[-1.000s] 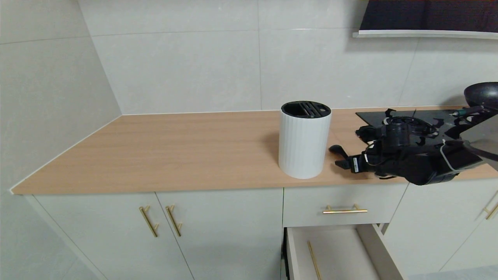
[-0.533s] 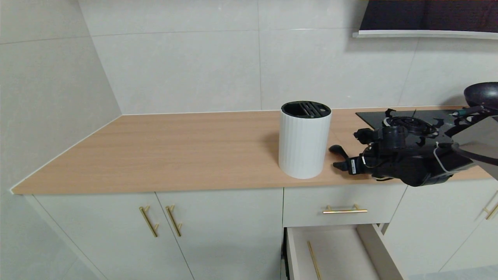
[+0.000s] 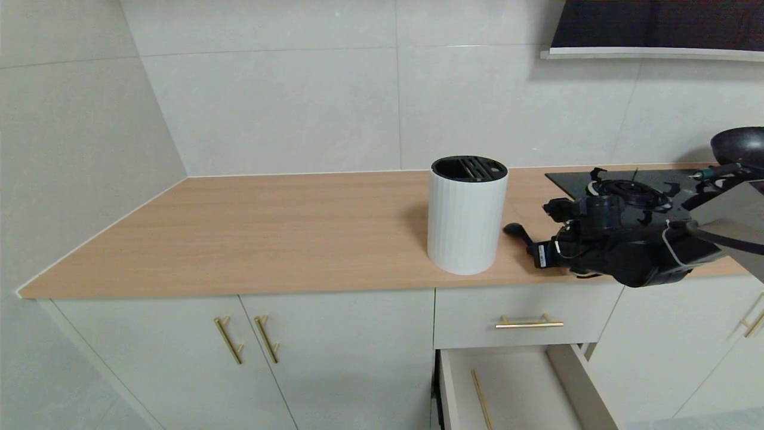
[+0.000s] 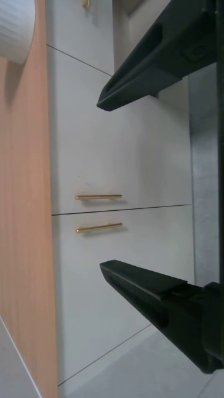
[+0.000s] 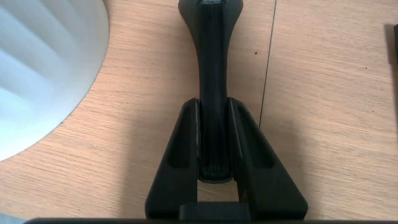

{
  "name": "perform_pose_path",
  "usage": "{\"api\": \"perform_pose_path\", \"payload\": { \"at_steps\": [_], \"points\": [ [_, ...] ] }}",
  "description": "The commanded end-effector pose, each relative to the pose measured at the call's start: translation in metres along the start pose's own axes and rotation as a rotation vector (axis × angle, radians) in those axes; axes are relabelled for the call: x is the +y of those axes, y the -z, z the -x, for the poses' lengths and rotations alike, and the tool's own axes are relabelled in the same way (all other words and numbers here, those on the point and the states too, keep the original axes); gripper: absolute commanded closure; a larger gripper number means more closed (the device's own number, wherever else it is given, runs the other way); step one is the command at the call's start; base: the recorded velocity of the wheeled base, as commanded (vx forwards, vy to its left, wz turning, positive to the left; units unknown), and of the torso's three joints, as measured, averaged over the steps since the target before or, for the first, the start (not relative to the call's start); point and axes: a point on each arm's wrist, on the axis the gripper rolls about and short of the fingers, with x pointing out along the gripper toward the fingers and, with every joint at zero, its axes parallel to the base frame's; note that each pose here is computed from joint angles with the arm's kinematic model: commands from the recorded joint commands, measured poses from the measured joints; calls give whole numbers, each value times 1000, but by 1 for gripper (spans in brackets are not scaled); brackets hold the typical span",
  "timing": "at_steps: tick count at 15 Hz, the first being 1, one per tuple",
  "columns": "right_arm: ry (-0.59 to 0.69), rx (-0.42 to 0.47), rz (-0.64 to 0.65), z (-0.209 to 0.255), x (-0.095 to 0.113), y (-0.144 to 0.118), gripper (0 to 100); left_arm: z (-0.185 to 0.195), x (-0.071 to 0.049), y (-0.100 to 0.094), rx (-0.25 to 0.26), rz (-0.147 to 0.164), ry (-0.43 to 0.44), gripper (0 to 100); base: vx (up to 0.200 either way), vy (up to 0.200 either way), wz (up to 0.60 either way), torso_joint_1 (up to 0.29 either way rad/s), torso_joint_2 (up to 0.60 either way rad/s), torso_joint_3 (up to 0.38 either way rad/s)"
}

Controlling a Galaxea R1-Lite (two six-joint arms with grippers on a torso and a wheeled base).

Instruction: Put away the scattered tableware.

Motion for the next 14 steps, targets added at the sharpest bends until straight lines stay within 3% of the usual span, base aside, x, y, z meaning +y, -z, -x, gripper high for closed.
{"api": "perform_pose_path", "payload": {
  "at_steps": [1, 4, 8, 14],
  "points": [
    [3, 3, 0, 1, 0, 0, 100, 0, 0, 0, 0, 1, 0, 0, 0, 0, 0, 0, 0, 0],
    [9, -44, -20, 25, 2, -20, 100, 0, 0, 0, 0, 1, 0, 0, 0, 0, 0, 0, 0, 0],
    [5, -63, -50, 108, 13, -35, 100, 0, 0, 0, 0, -1, 0, 0, 0, 0, 0, 0, 0, 0],
    [-9, 25, -103, 185, 24, 4, 100, 0, 0, 0, 0, -1, 0, 0, 0, 0, 0, 0, 0, 0]
  ]
}}
